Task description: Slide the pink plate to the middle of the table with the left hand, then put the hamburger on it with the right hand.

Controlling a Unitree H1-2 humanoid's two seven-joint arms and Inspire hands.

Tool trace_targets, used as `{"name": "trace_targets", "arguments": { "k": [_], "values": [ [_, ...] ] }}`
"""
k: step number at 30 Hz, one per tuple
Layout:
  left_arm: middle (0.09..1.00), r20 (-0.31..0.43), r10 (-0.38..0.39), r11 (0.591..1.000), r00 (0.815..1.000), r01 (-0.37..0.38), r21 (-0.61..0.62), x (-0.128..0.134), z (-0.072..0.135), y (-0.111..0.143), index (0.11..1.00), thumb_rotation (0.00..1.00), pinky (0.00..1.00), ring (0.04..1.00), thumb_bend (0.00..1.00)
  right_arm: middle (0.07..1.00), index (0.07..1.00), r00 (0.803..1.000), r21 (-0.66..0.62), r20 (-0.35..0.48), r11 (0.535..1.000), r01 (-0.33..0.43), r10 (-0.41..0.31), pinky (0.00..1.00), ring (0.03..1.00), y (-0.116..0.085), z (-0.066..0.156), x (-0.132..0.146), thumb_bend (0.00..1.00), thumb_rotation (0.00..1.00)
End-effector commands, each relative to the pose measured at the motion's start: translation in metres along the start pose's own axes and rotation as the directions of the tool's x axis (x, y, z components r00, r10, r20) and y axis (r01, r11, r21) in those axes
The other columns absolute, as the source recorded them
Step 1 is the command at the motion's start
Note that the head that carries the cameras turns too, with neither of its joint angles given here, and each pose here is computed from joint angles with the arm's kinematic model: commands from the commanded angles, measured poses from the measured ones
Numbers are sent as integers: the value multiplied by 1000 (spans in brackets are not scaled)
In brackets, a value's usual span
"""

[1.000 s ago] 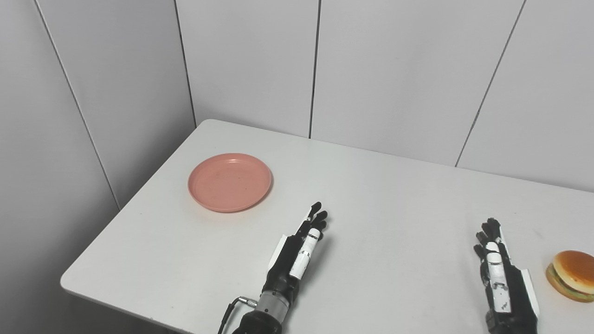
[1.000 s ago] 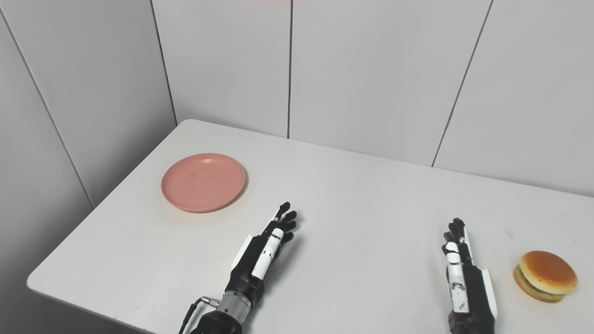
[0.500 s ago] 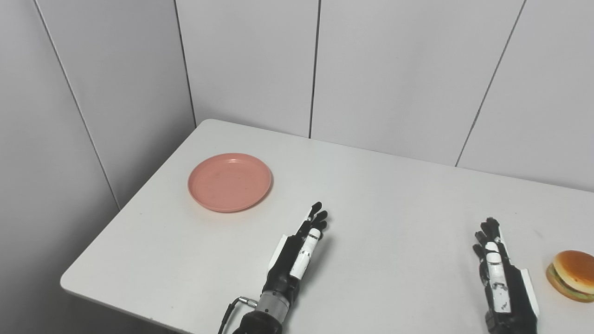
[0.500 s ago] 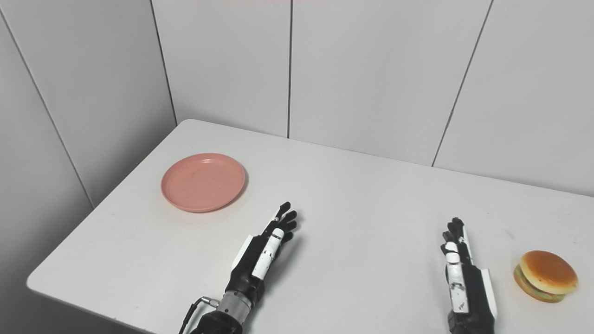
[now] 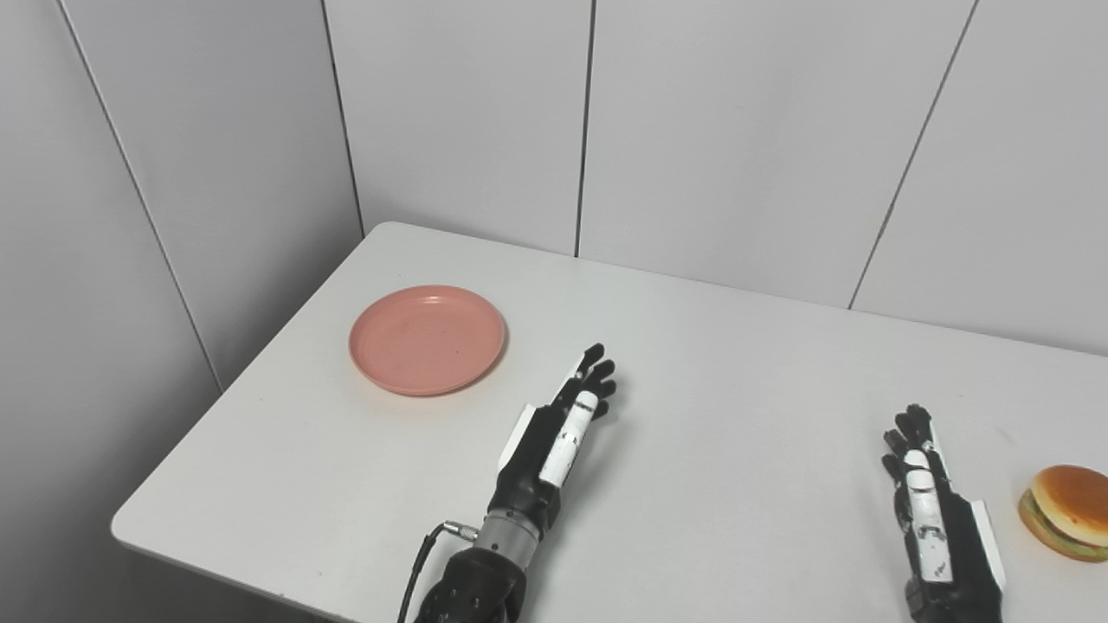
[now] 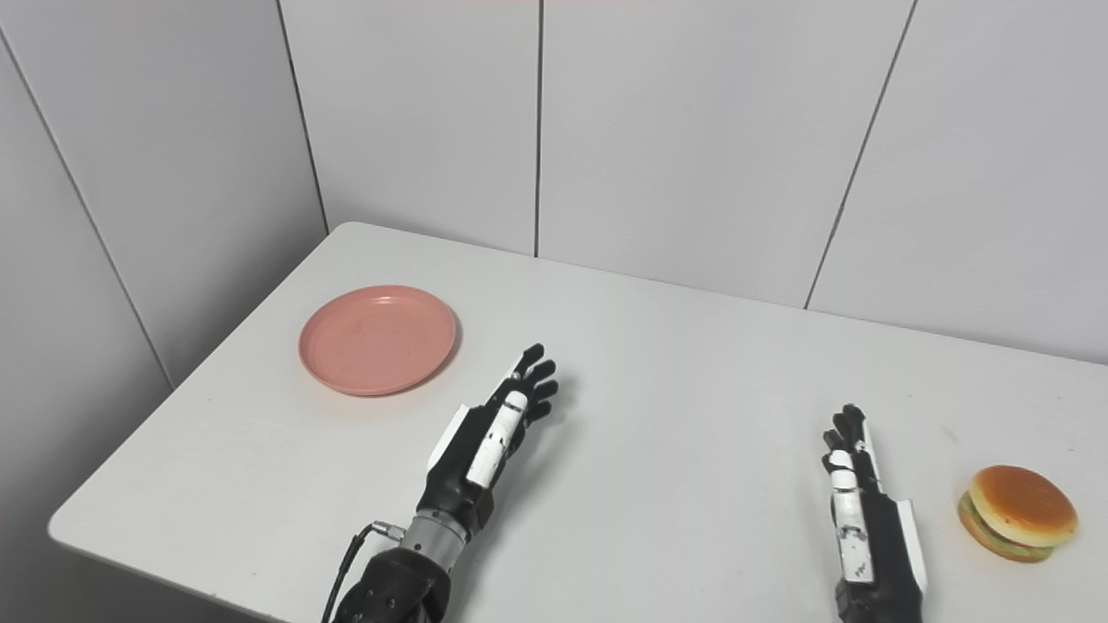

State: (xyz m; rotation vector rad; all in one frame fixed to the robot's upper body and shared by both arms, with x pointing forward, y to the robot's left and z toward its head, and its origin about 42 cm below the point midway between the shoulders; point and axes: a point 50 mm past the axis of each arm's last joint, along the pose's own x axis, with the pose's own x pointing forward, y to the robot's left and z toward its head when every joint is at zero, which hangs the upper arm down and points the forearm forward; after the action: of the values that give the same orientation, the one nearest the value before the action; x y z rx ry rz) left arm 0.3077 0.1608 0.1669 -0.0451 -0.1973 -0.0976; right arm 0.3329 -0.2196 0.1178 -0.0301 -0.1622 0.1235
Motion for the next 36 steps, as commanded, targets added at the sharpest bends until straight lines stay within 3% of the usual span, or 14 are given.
{"name": "trace_targets", "arguments": {
  "k": [1,12,21,29,36],
  "values": [
    [945,70,0,1000,998,-2,24,13,22,2,939,1000,924,927,405,987,999,998,6,-62,1000,22,-22,1000,979,-3,-23,-19,73,1000],
    [931,194,57,997,979,-66,39,33,65,28,926,990,924,912,450,990,1000,998,17,-65,1000,20,-19,1000,984,-4,-23,-17,74,1000],
    [917,285,117,986,951,-145,78,52,94,63,906,989,912,902,403,985,995,997,11,-68,1000,22,-22,1000,980,-6,-25,-16,98,1000],
    [906,306,187,970,933,-225,92,72,109,103,896,972,910,899,436,990,997,997,18,-70,1000,20,-19,1000,988,-7,-24,-16,97,1000],
    [868,318,284,940,905,-328,94,85,119,145,850,998,859,860,387,987,995,998,22,-67,1000,16,-15,1000,984,-8,-23,-16,89,1000]
  ]
}}
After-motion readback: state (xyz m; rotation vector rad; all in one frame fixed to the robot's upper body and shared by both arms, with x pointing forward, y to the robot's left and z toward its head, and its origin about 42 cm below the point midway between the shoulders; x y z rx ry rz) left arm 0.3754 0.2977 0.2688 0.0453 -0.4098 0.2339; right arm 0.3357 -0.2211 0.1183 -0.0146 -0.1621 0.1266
